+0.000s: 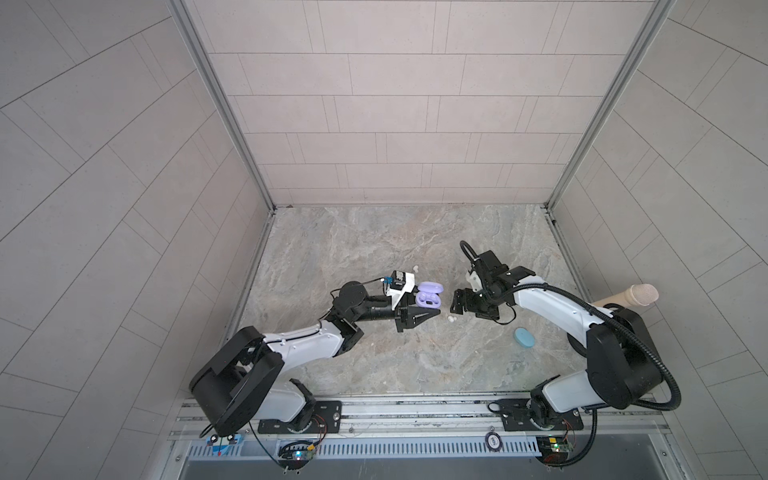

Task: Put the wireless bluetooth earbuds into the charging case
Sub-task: 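Move the right gripper over the lilac earbud on the table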

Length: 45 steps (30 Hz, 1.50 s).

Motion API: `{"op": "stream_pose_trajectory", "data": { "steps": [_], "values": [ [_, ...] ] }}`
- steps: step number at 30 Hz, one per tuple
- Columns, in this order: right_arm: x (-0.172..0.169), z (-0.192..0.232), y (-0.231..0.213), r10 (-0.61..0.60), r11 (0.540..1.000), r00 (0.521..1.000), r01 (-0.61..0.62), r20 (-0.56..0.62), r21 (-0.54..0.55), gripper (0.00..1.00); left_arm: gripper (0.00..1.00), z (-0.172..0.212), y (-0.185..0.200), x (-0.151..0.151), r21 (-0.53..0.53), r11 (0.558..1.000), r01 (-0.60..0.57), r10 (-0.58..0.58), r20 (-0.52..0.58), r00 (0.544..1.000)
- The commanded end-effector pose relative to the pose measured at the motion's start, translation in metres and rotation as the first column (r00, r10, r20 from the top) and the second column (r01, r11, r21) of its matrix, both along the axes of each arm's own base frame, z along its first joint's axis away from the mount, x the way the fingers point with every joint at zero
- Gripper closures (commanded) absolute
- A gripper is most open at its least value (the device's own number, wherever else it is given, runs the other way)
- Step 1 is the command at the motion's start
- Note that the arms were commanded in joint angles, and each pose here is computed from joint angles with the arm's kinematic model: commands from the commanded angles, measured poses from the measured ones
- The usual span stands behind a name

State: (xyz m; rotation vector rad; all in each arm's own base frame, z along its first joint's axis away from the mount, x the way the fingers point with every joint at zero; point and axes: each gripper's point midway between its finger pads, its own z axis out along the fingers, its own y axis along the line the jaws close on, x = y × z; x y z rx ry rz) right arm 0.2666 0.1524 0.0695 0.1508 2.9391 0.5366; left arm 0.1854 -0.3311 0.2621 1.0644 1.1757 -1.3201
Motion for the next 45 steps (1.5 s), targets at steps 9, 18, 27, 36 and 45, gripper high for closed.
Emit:
{"op": "stream_pose_trajectory", "data": {
  "steps": [9, 18, 27, 36, 45],
  "values": [
    [0.030, -0.022, -0.004, -0.072, 0.997, 0.997, 0.072, 0.016, -0.003, 0.12, 0.90, 0.007, 0.004, -0.003, -0.015, 1.000, -0.024, 0.025, 0.029, 0.999],
    [0.059, -0.041, 0.002, -0.088, 0.996, 0.996, 0.088, 0.030, -0.003, 0.14, 0.90, -0.001, 0.004, 0.000, 0.018, 0.999, -0.046, 0.046, 0.023, 0.999],
    [0.070, -0.049, 0.004, -0.107, 0.994, 0.994, 0.107, 0.037, -0.002, 0.15, 0.91, -0.012, 0.005, 0.007, 0.041, 0.996, -0.082, 0.082, 0.012, 0.997],
    [0.073, -0.046, 0.011, -0.106, 0.994, 0.994, 0.105, 0.040, 0.040, 0.16, 0.91, -0.010, 0.006, 0.009, 0.039, 0.995, -0.090, 0.090, 0.012, 0.996],
    [0.080, -0.025, 0.038, -0.071, 0.992, 0.995, 0.063, 0.068, 0.107, 0.17, 0.91, -0.011, 0.007, 0.010, 0.043, 0.995, -0.095, 0.095, 0.009, 0.995]
  ]
}}
